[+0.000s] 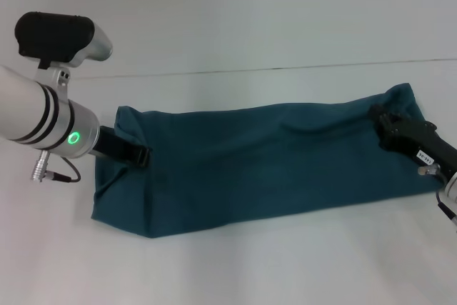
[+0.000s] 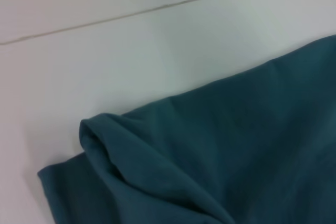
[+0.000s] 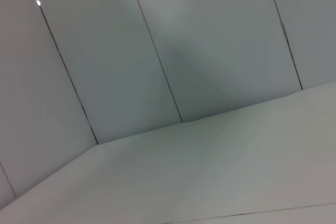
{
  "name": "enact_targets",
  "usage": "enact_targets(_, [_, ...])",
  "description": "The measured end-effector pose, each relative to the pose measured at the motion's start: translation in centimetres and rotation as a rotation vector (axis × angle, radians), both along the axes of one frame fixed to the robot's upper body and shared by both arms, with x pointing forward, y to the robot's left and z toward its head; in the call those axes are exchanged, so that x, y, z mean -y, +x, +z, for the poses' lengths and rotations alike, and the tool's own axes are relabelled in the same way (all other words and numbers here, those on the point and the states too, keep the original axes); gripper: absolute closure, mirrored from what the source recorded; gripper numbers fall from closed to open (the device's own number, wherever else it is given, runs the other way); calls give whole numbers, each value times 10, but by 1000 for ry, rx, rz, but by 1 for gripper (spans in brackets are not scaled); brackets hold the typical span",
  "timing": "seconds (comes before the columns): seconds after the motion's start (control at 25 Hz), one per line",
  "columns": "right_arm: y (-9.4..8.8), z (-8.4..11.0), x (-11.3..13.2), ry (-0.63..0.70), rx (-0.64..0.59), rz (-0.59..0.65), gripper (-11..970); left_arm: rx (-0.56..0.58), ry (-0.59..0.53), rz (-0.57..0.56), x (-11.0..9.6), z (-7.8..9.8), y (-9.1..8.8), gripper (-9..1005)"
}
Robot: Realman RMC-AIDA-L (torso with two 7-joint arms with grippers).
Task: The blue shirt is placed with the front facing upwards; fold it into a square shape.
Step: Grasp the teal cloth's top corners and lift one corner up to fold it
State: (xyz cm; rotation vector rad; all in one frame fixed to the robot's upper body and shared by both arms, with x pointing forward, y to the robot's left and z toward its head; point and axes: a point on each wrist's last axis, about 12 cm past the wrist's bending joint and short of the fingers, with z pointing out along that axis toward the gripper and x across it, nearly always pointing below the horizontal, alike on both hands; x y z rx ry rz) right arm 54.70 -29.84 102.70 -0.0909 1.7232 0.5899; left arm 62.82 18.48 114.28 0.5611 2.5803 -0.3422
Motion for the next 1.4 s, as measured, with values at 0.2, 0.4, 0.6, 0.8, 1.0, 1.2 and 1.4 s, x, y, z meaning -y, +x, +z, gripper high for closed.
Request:
enact_targets(0.2, [0,0,0,1,0,-1,937,1,2,11,-3,-1,1,955])
enact_targets(0.4, [0,0,0,1,0,0,937,-16,5,41,-11,-14,-1,954])
enact_targets(0.6, [0,0,0,1,0,0,937,-40,-10,97,-25,-29,-2,954])
enact_targets(0.8, [0,0,1,0,1,-1,937,-47,-6,102,-28,-32,-4,953])
enact_targets(1.0, [0,0,1,0,1,-1,937,-45,5,103,-29,-34,-4,953])
enact_targets(1.2, [0,0,1,0,0,-1,937,-35,11,106,-29,-32,-3,844])
enact_targets(1.4, [0,0,1,1,1,-1,938,-19,14,96,-28,-27,-3,695])
